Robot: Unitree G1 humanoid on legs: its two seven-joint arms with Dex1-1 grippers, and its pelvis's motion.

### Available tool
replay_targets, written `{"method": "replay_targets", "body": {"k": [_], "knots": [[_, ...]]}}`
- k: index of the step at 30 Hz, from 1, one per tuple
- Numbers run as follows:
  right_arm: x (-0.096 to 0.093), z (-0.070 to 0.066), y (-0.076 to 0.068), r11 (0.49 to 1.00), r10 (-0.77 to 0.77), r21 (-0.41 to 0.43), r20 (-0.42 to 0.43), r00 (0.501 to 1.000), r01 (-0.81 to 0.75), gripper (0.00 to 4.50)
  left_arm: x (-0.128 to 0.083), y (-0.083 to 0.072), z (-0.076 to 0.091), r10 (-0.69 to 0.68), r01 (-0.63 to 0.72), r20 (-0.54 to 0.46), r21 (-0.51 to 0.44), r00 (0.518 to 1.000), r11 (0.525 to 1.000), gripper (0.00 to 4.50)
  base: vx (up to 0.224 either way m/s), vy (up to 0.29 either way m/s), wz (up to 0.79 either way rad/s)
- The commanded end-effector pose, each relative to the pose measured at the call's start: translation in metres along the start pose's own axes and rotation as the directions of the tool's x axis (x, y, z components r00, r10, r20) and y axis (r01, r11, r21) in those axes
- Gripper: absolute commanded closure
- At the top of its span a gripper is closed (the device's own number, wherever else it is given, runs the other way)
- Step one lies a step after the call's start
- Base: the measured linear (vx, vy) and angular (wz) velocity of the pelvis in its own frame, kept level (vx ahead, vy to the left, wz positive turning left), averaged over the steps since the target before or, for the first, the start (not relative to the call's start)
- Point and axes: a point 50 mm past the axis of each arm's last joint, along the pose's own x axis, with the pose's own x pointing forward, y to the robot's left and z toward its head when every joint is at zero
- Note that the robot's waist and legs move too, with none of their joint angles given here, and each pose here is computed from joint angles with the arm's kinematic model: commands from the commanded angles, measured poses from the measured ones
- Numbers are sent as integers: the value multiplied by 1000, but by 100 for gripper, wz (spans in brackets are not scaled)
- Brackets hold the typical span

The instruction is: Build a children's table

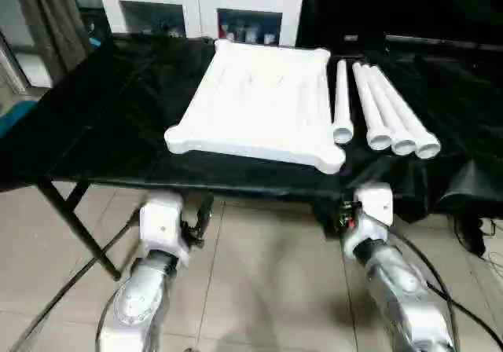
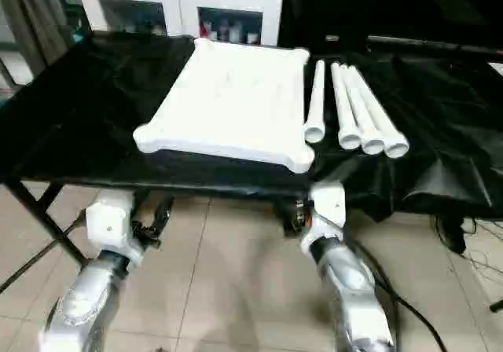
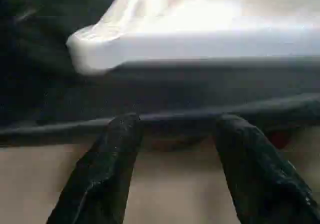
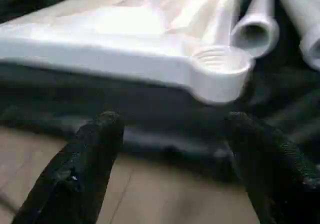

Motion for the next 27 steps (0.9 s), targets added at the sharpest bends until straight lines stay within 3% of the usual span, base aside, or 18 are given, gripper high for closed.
{"method": "replay_targets", "body": {"k": [1,3,9,13,18,27], "knots": [[-2,-3,-5,1000,-25,-11,-22,999,25,56,-6,-1,-5,12,-12,-34,9,999,1000,158,0,0,0],[-1,0,-3,1000,-14,3,-1,1000,14,48,-8,-1,-2,-3,3,-4,-26,1000,1000,142,0,0,0],[2,8,2,999,33,-15,24,999,-33,7,-6,4,9,29,-29,41,15,999,999,101,0,0,0],[9,23,3,996,34,-87,68,997,-28,5,-3,14,27,111,-119,112,64,987,991,63,0,0,0],[14,27,-1,990,25,-139,71,997,-15,5,-3,13,30,96,-103,115,58,989,993,31,0,0,0],[15,32,0,997,-8,-73,104,994,16,5,-3,4,32,71,-78,108,55,992,995,7,0,0,0]]}}
